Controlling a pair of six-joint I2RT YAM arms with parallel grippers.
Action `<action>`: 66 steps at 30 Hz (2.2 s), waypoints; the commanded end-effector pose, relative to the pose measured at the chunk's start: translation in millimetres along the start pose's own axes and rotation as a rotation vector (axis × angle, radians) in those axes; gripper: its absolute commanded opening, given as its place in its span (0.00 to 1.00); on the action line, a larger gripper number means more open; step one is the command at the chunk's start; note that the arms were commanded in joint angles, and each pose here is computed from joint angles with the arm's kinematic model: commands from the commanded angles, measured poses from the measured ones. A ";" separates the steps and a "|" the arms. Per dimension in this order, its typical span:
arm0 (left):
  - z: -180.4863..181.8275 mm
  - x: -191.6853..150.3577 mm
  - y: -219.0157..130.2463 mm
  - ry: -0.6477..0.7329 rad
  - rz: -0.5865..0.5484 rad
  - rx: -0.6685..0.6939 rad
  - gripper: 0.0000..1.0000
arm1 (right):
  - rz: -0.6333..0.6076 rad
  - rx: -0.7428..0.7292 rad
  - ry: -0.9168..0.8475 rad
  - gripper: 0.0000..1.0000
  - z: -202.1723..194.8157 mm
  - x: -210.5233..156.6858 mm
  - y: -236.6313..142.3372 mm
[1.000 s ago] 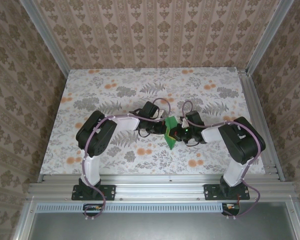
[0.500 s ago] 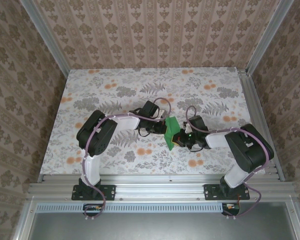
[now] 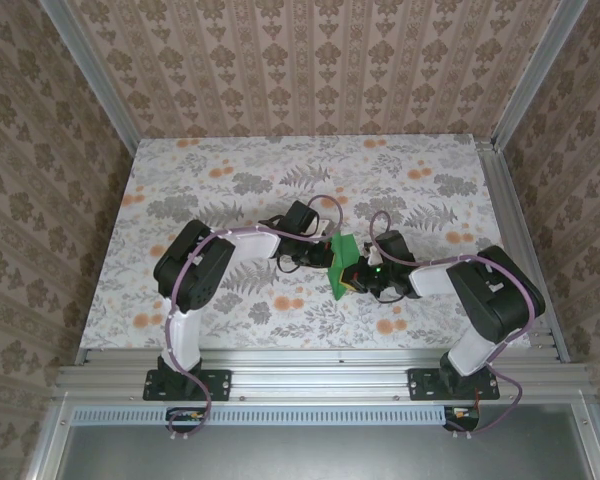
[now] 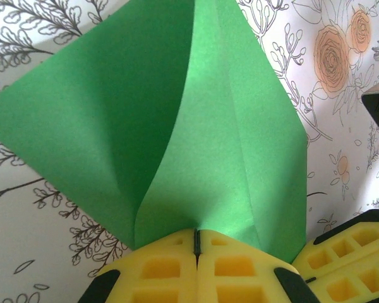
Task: Fold a paper plane with a square sheet of paper (pick it up from the middle)
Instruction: Fourth fold the wing at the center of the table.
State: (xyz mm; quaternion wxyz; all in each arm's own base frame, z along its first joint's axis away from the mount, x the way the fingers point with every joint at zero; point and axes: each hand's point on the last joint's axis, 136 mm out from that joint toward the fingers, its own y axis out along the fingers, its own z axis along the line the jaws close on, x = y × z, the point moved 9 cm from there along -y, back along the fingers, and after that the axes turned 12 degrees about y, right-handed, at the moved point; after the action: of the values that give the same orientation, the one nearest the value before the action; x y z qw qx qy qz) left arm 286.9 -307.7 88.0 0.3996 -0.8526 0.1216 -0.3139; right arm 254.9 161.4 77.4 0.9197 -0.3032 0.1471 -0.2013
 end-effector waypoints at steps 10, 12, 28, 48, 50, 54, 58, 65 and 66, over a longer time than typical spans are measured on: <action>32.1 -50.1 23.7 -0.080 0.206 0.125 0.02 | -0.008 0.015 -0.040 0.04 11.6 -3.8 -9.3; 32.1 -49.9 23.3 -0.080 0.205 0.125 0.02 | -0.009 0.016 -0.041 0.04 12.3 -3.1 -8.8; 34.2 -52.2 23.0 -0.090 0.205 0.119 0.02 | 0.026 0.049 -0.033 0.04 13.8 1.4 2.9; 37.8 -57.7 24.3 -0.101 0.216 0.118 0.01 | 0.065 0.012 -0.036 0.04 6.4 -1.5 20.4; 38.4 -57.1 24.0 -0.101 0.214 0.120 0.01 | 0.068 0.006 -0.036 0.04 5.1 -2.1 20.4; 39.8 -57.8 24.1 -0.104 0.215 0.118 0.01 | 0.063 -0.030 -0.055 0.04 3.8 -4.2 16.4; 40.8 -57.6 25.6 -0.107 0.217 0.114 0.01 | 0.074 -0.058 -0.069 0.04 2.0 -6.3 15.3; 42.8 -55.0 25.2 -0.104 0.218 0.116 0.01 | 0.089 -0.112 -0.071 0.04 -9.5 -10.3 15.8; 42.7 -54.6 24.9 -0.103 0.218 0.115 0.01 | 0.088 -0.121 -0.073 0.04 -11.0 -10.7 15.3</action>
State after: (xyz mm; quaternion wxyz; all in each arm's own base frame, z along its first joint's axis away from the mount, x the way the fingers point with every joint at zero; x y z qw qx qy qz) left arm 290.4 -304.2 85.2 0.3817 -0.8632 0.1264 -0.3051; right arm 261.3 175.5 71.7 0.9261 -0.3193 0.1161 -0.1643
